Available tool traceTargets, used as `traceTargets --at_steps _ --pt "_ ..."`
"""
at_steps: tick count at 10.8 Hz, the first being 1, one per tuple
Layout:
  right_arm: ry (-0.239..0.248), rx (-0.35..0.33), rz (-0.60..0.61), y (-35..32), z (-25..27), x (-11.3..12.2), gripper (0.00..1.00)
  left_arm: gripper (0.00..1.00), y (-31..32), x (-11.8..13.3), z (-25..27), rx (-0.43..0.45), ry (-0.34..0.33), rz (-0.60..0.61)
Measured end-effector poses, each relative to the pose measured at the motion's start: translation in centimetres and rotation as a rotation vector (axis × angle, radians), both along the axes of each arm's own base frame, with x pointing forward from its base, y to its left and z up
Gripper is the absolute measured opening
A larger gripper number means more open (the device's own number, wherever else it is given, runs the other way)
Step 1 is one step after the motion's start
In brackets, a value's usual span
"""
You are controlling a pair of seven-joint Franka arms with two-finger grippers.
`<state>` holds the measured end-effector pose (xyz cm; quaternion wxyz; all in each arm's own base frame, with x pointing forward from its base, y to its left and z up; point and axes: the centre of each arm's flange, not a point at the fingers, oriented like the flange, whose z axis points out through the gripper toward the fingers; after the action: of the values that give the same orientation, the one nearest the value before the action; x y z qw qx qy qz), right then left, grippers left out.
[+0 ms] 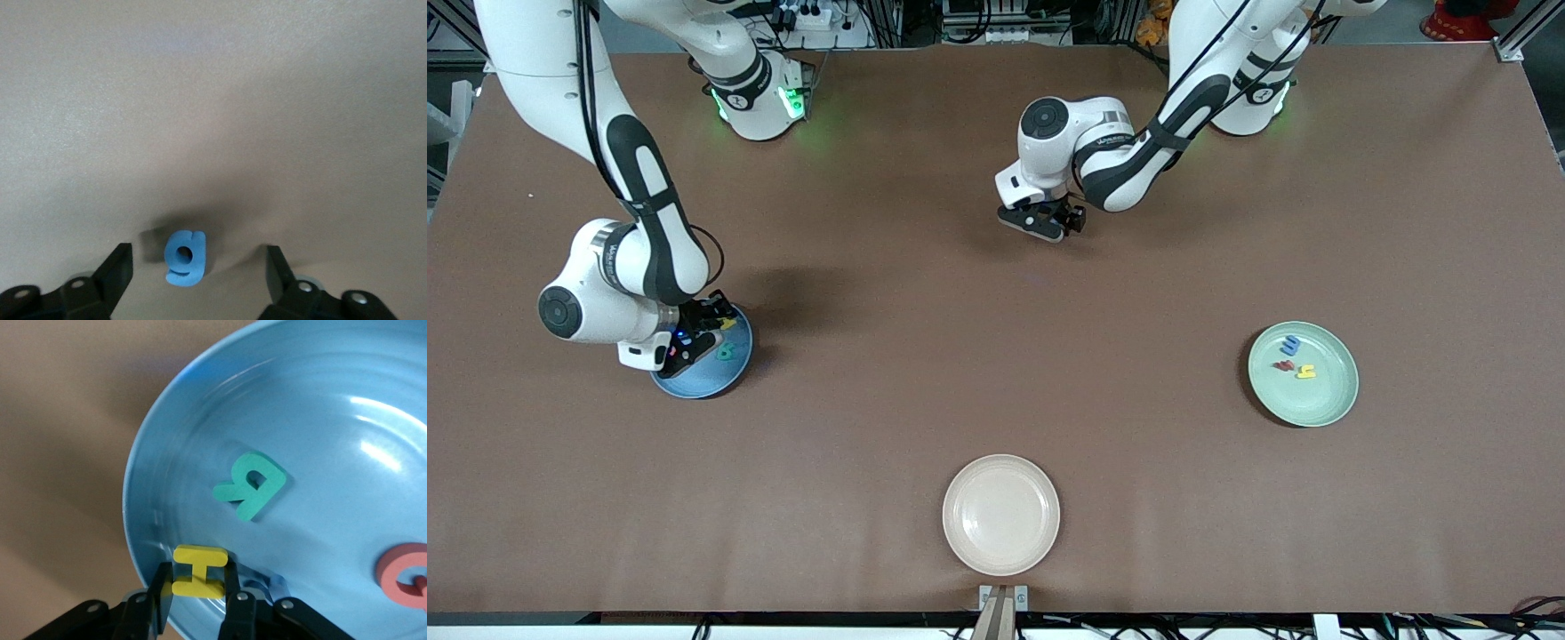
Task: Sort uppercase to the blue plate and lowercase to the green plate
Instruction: 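Release the H into the blue plate while the left gripper grasps g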
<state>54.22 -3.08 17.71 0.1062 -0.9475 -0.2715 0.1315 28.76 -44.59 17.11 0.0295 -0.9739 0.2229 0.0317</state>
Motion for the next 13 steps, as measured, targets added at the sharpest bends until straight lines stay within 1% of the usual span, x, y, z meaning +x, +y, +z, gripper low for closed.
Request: traceTargets --at_steps 2,4,5,6,7,8,9,10,11,13 --pt "-0.003 0.008 -0.010 0.1 0.0 0.0 0.36 0.82 0.0 0.0 0.0 0.000 -0.001 -0.003" --pt "-0.005 0.008 -0.010 0.1 0.0 0.1 0.41 0.72 0.0 0.0 0.0 0.001 -0.002 -0.005" --pt "-0.007 0.008 -0.010 0.1 0.1 0.2 0.56 0.70 0.0 0.0 -0.1 0.002 -0.004 -0.007" --pt "-0.012 0.008 -0.010 0.2 0.2 0.3 0.67 0.54 -0.1 0.0 0.0 -0.004 -0.006 -0.010" --pt "-0.019 0.008 -0.009 0.2 0.5 0.6 0.71 0.46 -0.2 -0.1 0.1 -0.010 -0.007 -0.013" --pt "-0.028 0.008 -0.009 0.2 0.8 1.0 0.71 0.42 -0.3 -0.2 0.1 -0.014 -0.009 -0.014" --pt "-0.040 0.008 -0.010 0.2 1.2 1.4 0.71 0.30 -0.4 -0.2 0.2 -0.017 -0.009 -0.016" --pt "-0.054 0.005 -0.017 0.2 1.8 2.0 0.71 0.28 -0.4 -0.2 0.2 -0.017 -0.010 -0.015" --pt "-0.070 -0.003 -0.040 0.2 2.5 2.7 0.71 0.29 -0.4 -0.2 0.2 -0.017 -0.010 -0.013" --pt "-0.100 -0.042 -0.112 0.1 4.3 4.2 0.70 0.29 -0.2 0.5 0.2 -0.017 -0.015 0.000"
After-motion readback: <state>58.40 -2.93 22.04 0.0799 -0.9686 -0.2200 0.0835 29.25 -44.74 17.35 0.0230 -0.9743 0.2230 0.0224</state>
